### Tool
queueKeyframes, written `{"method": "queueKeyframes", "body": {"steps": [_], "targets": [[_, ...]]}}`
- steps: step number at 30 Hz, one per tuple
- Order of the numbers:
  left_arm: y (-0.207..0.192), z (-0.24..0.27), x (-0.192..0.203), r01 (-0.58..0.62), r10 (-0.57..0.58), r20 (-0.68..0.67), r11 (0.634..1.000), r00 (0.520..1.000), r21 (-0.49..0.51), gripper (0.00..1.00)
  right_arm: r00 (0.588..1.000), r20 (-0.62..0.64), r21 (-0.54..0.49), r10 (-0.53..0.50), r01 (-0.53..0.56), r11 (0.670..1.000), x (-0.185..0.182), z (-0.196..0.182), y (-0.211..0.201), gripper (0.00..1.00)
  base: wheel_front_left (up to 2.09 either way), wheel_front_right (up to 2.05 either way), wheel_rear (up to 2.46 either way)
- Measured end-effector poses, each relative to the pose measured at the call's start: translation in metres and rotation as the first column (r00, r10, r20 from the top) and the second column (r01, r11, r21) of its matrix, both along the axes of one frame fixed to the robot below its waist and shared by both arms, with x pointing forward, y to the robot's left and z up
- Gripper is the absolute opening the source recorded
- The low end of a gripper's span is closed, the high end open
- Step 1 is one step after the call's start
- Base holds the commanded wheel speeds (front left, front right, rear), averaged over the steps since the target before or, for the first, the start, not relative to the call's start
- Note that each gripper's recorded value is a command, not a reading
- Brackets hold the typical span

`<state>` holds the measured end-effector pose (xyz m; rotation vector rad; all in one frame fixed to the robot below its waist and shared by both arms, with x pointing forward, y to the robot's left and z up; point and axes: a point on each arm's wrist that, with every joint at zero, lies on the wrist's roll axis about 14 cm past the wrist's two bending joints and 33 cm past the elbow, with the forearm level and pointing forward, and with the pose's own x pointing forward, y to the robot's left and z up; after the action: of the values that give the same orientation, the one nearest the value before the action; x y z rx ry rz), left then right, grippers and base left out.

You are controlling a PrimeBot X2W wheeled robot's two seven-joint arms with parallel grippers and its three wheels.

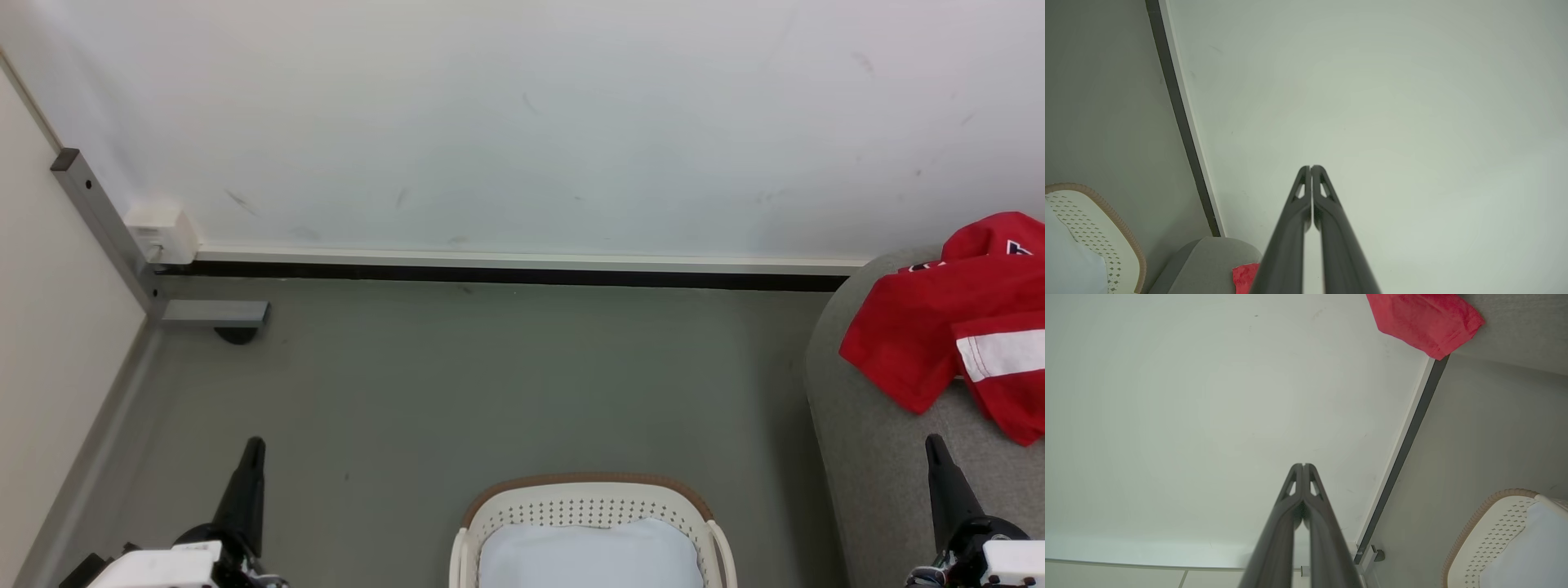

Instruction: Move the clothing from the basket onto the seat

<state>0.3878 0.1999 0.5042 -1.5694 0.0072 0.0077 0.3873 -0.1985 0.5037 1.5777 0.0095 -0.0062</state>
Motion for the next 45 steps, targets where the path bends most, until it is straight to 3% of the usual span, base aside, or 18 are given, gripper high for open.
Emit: {"method": "queueKeyframes", "body": {"steps": [45], "targets": [[0.0,0.0001,0.0,0.0,0.0,0.0,1.0,1.0,0.0,0.0,1.0,0.0,0.0,0.0,0.0,1.0,0.0,0.0,0.0,0.0,0.0,0.0,0.0]]}}
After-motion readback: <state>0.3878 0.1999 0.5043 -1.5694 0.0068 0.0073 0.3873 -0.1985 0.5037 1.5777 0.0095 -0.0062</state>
